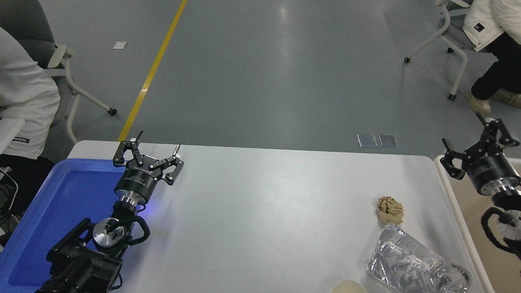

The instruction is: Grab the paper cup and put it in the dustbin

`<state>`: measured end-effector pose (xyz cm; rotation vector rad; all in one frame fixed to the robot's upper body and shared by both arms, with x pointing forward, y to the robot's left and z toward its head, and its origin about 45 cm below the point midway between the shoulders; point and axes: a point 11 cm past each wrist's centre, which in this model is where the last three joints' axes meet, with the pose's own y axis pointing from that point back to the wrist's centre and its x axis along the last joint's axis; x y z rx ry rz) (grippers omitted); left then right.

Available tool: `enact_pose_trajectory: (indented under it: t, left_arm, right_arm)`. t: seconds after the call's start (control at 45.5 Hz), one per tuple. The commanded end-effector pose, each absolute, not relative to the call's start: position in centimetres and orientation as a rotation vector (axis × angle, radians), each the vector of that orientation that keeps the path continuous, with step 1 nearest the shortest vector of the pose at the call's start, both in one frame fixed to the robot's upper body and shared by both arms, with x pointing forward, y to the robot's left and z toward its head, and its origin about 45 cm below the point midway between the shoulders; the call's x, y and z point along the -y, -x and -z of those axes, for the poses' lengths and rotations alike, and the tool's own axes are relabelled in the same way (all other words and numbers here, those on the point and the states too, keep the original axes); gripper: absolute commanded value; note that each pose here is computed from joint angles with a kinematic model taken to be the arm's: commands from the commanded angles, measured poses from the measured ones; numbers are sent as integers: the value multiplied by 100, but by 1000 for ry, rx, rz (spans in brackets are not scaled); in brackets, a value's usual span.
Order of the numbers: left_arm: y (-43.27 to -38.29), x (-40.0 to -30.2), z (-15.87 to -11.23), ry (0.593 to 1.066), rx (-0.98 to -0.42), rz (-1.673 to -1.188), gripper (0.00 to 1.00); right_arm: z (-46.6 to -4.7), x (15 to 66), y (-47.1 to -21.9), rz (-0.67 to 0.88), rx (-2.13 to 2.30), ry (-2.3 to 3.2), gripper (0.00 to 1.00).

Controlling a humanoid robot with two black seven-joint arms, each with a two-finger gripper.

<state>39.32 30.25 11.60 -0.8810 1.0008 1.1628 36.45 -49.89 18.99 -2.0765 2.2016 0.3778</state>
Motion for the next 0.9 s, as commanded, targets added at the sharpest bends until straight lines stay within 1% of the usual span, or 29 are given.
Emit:
enact_pose_trajectory:
  t: [0.0, 0.066, 0.11, 0.154, 0.396, 0.593, 0.703, 0.769, 0.813, 0.879]
  left_arm:
    - [-3932, -3025, -1160, 882, -1001, -1163, 99]
    - [-3932, -3025, -1160, 882, -1001, -1163, 99]
    - [-3932, -3024, -1160, 880, -1000, -1162, 99]
    - [-3932, -3024, -1160, 880, -1000, -1162, 99]
    - [-3932, -3024, -1160, 880, -1000, -1162, 99]
    - [-3932, -3023, -1159, 879, -1001, -1161, 99]
    - [-3932, -3024, -1160, 880, -1000, -1162, 99]
    - [-3932, -3024, -1160, 880, -1000, -1162, 99]
    - [-3932, -3024, -1160, 880, -1000, -1162, 99]
    - [-3932, -3024, -1160, 880, -1000, -1162, 99]
  right_arm:
    - [-2512, 5570, -3552, -171, -2356, 2155, 100]
    - [-2774, 5735, -3539, -82, -2412, 2194, 100]
    - [-3039, 5884, -3513, 19, -2480, 2260, 100]
    - [-3195, 5928, -3528, 76, -2507, 2306, 100]
    - [-3800, 5698, -3873, 410, -2531, 2683, 100]
    - [-4078, 5242, -4242, 704, -2445, 3024, 100]
    - [-4182, 4926, -4437, 928, -2347, 3227, 100]
    - [-4290, 4752, -4528, 1075, -2281, 3322, 100]
    - [-4317, 4614, -4578, 1144, -2213, 3401, 100]
    - [-4302, 4377, -4620, 1205, -2076, 3527, 100]
